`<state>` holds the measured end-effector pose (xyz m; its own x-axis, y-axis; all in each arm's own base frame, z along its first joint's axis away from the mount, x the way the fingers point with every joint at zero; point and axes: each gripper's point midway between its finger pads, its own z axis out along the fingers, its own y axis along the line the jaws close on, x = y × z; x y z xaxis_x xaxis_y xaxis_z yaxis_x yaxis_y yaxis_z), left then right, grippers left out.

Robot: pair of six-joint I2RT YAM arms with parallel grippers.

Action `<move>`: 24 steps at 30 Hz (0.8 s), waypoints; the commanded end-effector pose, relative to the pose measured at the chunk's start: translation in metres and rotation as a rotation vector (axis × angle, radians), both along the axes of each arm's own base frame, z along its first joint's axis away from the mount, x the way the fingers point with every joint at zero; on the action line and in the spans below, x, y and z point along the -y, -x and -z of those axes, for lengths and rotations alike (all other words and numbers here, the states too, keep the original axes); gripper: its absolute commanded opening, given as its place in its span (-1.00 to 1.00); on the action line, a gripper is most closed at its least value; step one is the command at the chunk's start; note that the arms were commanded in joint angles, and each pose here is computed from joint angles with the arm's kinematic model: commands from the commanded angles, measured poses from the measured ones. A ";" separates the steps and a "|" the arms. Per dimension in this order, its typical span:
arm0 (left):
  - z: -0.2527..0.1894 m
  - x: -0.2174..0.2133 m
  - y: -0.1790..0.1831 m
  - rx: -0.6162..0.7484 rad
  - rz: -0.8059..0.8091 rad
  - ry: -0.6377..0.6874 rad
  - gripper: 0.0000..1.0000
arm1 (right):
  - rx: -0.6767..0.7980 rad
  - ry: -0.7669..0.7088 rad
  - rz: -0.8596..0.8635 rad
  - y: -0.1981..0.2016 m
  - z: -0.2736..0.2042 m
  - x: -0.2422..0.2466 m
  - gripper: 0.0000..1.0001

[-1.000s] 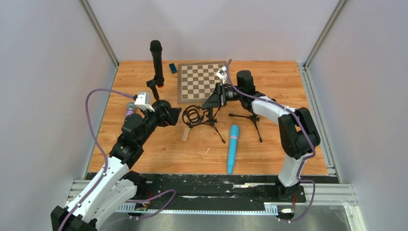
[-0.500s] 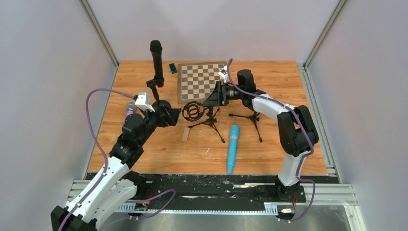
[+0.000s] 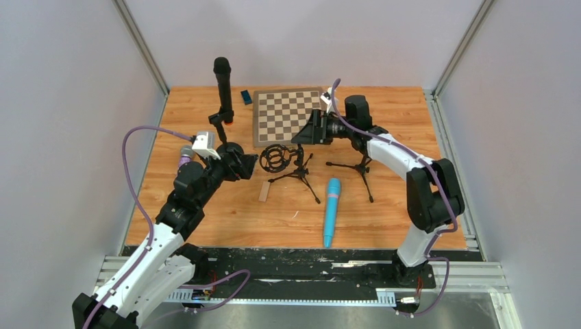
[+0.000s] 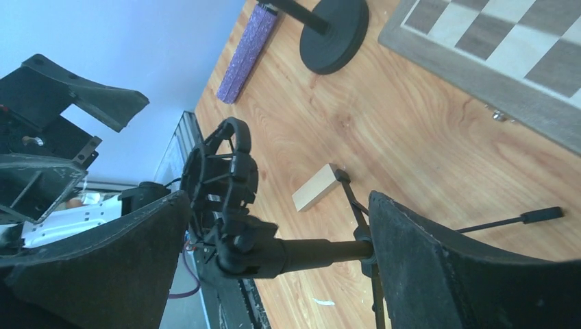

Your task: Attach the microphones to the stand

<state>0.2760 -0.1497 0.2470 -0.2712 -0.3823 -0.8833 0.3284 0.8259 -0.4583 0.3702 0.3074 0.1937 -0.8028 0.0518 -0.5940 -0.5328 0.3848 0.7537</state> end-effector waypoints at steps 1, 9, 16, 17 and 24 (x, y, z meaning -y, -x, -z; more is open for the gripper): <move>-0.016 -0.003 -0.003 0.050 -0.019 0.000 1.00 | 0.139 0.016 0.086 -0.003 -0.036 0.014 1.00; -0.015 -0.008 -0.003 0.046 -0.044 -0.012 1.00 | 0.231 0.090 0.222 0.000 -0.051 0.040 1.00; 0.002 -0.027 -0.006 -0.006 -0.137 -0.077 1.00 | 0.250 0.129 0.269 0.010 -0.047 0.053 1.00; 0.010 -0.032 -0.007 -0.033 -0.163 -0.102 1.00 | 0.244 0.132 0.267 0.010 -0.045 0.053 1.00; 0.042 -0.066 -0.016 -0.216 -0.280 -0.401 1.00 | 0.203 0.145 0.238 0.016 -0.027 0.052 1.00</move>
